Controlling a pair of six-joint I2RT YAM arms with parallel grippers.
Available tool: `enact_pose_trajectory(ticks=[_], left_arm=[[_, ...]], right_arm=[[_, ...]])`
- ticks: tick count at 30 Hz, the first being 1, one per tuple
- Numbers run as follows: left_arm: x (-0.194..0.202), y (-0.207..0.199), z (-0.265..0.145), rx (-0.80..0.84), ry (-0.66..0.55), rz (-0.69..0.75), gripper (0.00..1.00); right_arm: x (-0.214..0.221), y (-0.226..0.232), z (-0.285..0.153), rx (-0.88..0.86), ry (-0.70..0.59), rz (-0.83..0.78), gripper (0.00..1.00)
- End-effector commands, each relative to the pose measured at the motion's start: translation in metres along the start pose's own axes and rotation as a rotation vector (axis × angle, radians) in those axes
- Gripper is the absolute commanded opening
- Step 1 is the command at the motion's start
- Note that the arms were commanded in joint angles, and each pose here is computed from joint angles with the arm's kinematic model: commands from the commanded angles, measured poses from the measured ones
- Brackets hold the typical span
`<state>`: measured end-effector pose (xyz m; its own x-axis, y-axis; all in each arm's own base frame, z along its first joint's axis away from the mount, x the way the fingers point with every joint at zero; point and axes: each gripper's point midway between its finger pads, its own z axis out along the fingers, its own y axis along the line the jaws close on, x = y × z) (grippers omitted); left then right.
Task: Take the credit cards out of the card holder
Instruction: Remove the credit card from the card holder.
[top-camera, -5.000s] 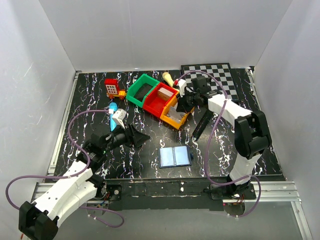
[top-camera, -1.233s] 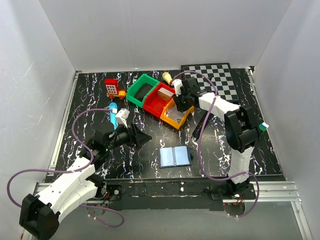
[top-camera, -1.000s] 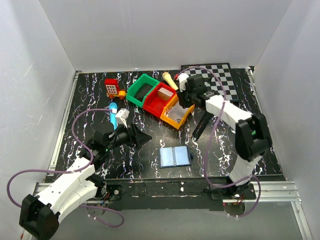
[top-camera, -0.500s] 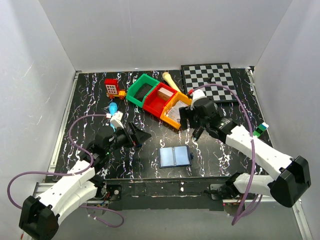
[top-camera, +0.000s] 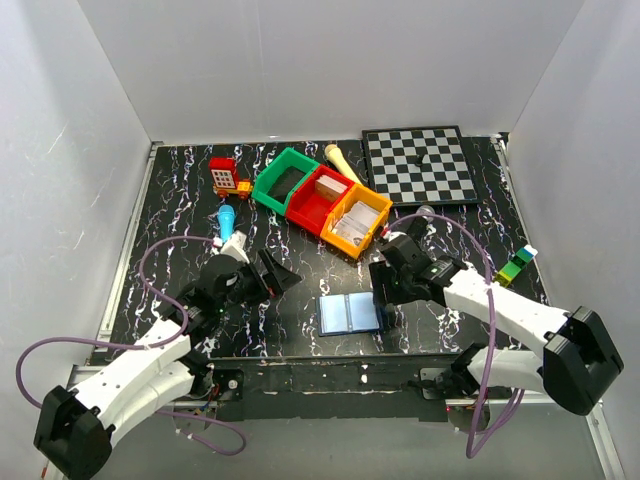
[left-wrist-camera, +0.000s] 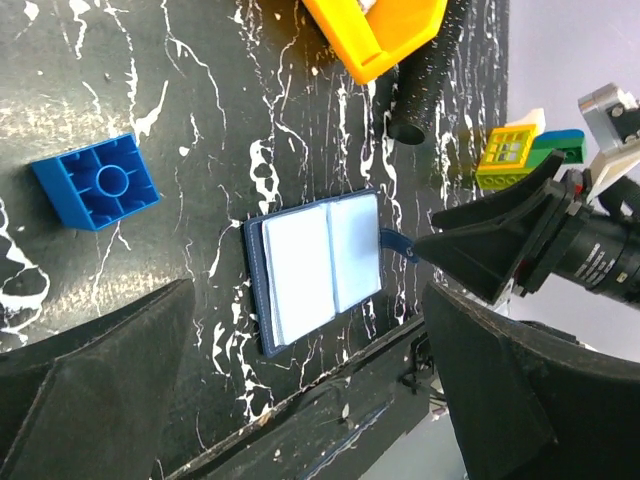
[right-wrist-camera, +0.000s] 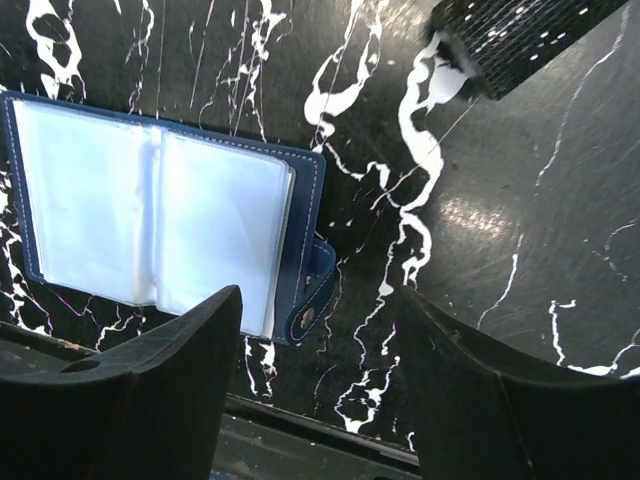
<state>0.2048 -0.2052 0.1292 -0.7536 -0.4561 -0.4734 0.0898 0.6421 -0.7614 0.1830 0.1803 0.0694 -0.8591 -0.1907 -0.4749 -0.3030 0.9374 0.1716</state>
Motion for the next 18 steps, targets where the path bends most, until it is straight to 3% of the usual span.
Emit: enact_pose_trajectory(ticks=[1, 5, 8, 12, 18], left_arm=[[-0.018, 0.006, -0.008, -0.151, -0.056, -0.029, 0.98], [-0.029, 0.007, -0.015, -0.215, -0.086, -0.030, 0.98], [-0.031, 0.000, -0.018, -0.197, -0.077, -0.001, 0.98], [-0.027, -0.004, -0.020, -0.155, -0.068, 0.007, 0.98], [-0.014, -0.009, -0.014, -0.084, -0.016, 0.003, 0.98]], right_arm=[[0.011, 0.010, 0.005, -0.002, 0.047, 0.040, 0.68], [0.019, 0.007, 0.013, 0.038, 0.098, 0.048, 0.63], [0.021, 0.007, 0.016, 0.042, 0.110, 0.055, 0.62], [0.021, 0.007, 0.017, 0.048, 0.121, 0.061, 0.49], [0.027, 0.005, 0.021, 0.056, 0.147, 0.064, 0.40]])
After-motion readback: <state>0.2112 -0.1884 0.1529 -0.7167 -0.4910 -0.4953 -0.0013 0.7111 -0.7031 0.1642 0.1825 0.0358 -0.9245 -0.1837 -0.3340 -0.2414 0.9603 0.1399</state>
